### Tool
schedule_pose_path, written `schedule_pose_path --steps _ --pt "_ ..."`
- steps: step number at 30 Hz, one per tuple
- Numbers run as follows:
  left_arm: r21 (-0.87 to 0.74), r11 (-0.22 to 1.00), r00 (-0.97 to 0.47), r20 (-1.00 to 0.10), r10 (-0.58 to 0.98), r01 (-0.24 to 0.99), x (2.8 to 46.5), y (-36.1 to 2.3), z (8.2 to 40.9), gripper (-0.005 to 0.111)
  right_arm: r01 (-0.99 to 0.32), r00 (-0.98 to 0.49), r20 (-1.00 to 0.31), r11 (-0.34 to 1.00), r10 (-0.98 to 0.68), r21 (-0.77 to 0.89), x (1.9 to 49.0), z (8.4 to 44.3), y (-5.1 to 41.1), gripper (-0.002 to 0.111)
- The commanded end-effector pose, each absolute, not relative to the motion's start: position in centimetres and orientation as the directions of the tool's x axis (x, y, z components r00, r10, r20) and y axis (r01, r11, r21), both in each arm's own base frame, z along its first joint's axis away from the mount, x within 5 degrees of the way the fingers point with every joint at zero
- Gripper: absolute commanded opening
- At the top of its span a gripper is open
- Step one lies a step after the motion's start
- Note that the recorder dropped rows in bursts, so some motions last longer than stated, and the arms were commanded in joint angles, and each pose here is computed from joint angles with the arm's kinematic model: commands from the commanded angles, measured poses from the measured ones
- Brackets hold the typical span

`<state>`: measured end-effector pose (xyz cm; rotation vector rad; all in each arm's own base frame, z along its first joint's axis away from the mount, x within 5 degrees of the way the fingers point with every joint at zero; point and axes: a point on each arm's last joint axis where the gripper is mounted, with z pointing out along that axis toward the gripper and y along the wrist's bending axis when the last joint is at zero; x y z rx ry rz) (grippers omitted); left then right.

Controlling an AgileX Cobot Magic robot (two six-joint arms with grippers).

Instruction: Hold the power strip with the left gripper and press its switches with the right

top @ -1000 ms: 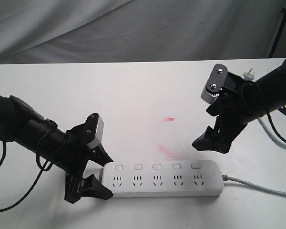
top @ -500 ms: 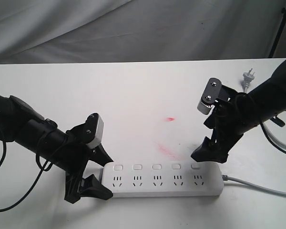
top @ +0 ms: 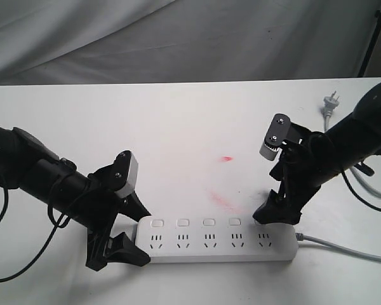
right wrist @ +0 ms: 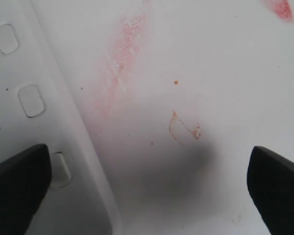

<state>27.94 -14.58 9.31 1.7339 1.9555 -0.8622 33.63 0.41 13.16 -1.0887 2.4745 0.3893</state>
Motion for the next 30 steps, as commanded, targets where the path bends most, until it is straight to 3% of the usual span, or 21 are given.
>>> schedule_pose_path --steps 1,30 --pt "-0.184 0.045 -0.156 -0.652 0.742 0.982 28.0 -14.7 9.4 0.056 -0.751 -0.606 -0.470 0.656 -0.642 0.072 33.6 13.1 0.4 0.103" --pt "-0.184 0.045 -0.156 -0.652 0.742 0.982 28.0 -14.7 9.4 0.056 -0.760 -0.612 -0.392 0.648 -0.687 0.049 32.8 10.1 0.3 0.103"
